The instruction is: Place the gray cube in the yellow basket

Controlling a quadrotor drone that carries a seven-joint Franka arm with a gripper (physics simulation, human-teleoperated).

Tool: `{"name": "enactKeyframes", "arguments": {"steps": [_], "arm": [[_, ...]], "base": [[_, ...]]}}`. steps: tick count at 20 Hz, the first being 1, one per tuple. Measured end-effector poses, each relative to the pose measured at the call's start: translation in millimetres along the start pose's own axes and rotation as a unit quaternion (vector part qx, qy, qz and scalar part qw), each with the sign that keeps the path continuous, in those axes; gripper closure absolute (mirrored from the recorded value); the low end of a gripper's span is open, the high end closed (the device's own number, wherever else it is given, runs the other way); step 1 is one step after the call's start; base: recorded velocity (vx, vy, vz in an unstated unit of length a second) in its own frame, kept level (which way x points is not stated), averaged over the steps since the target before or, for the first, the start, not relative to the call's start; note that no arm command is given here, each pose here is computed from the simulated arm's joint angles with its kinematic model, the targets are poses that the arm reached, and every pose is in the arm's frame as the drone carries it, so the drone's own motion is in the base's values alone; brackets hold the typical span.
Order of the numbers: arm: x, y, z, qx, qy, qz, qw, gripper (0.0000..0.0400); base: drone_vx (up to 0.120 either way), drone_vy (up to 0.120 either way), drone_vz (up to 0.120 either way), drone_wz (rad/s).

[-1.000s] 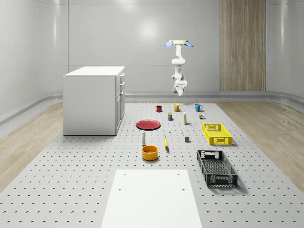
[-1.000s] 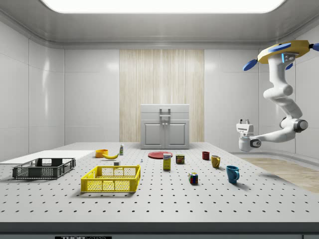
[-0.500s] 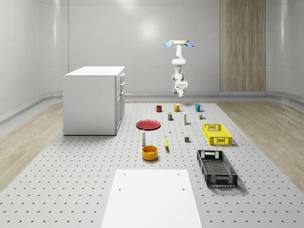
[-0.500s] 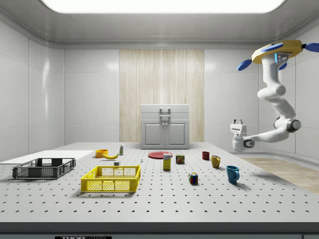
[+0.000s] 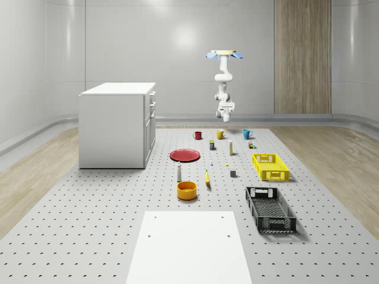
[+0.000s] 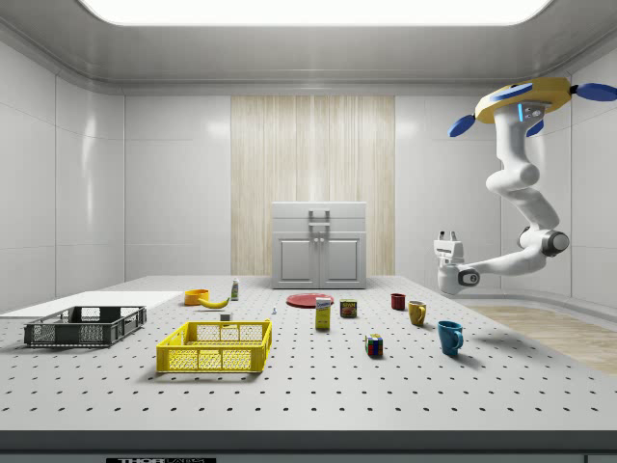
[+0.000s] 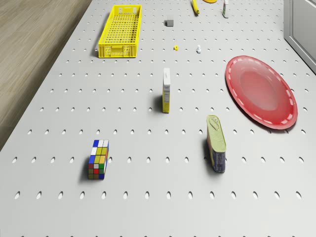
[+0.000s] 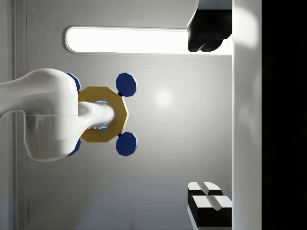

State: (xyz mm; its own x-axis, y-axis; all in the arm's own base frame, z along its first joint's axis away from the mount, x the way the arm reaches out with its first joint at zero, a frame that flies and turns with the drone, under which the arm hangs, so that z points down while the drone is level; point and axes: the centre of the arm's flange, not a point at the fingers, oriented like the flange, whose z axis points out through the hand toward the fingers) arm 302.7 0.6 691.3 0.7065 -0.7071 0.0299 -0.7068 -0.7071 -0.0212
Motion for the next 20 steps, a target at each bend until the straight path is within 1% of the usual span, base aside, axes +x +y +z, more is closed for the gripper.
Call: {"name": "enactKeyframes", "arguments": {"steps": [13,17,20], "arm": [[-4.2,-2.8,0,-0.014,0.021,0.0,1.0,0.0],[-8.2,-6.4,1,-0.032,0.041,-0.001,0.999,0.0],[-13.4,-11.2,2,-0.057,0.067,-0.001,0.996,0.0]], "base": [[0.12,0.0,0.0,0.0],[0.12,0.0,0.0,0.0],[0.12,0.0,0.0,0.0]]}}
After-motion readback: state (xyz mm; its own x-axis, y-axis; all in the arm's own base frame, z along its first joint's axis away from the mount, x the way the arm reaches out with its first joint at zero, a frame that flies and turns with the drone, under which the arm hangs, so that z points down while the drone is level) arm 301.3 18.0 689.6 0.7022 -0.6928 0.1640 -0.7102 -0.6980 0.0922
